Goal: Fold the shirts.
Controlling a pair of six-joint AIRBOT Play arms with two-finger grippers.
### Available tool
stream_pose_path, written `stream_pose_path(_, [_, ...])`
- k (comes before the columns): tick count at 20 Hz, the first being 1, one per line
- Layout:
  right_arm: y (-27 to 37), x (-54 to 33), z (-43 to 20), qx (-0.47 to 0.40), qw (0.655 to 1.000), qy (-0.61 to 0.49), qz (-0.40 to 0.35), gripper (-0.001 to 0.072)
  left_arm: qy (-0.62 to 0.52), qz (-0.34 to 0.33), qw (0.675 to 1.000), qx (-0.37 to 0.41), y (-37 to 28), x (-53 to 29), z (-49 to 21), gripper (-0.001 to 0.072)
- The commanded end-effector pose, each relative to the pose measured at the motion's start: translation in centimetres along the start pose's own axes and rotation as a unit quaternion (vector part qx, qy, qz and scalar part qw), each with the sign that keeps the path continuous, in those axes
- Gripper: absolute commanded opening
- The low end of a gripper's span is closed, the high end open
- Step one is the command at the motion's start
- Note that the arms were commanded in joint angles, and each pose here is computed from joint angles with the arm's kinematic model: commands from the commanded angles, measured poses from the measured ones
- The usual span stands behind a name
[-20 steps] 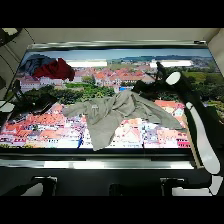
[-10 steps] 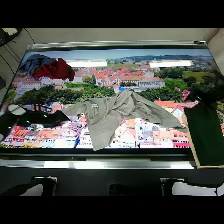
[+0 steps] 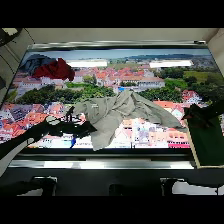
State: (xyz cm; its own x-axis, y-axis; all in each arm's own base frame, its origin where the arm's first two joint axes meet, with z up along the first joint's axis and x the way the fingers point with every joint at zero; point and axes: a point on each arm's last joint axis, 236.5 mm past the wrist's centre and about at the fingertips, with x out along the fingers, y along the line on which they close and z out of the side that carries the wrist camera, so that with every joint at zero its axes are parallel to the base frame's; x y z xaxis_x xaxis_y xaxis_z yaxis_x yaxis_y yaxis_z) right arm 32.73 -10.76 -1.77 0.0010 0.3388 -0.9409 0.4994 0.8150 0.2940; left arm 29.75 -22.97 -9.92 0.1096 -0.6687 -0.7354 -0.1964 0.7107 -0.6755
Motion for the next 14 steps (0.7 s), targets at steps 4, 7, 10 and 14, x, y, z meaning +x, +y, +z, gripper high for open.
stream_pose_path(4, [-0.9, 3.7, -0.9, -0.004, 1.000, 0.011, 0.008, 0.0654, -0.022, 0.014, 1.000, 0.000, 0.5, 1.7, 0.5, 0.0088])
stream_pose_path(7, [0.0, 4.6, -0.2, 0.000, 0.999, -0.008, 0.032, 0.0652, -0.024, 0.013, 1.000, 0.009, 0.4, 1.6, 0.6, 0.0033])
stream_pose_path(10, [0.4, 4.5, 2.0, 0.008, 0.998, -0.053, 0.041, 0.0652, -0.028, 0.010, 0.999, 0.017, 0.0, 1.2, 0.7, 0.0032])
stream_pose_path(14, [0.4, 5.9, 3.1, 0.046, 0.996, -0.055, 0.055, 0.0621, -0.039, 0.004, 0.998, 0.039, -0.7, 0.6, 1.0, 0.0032])
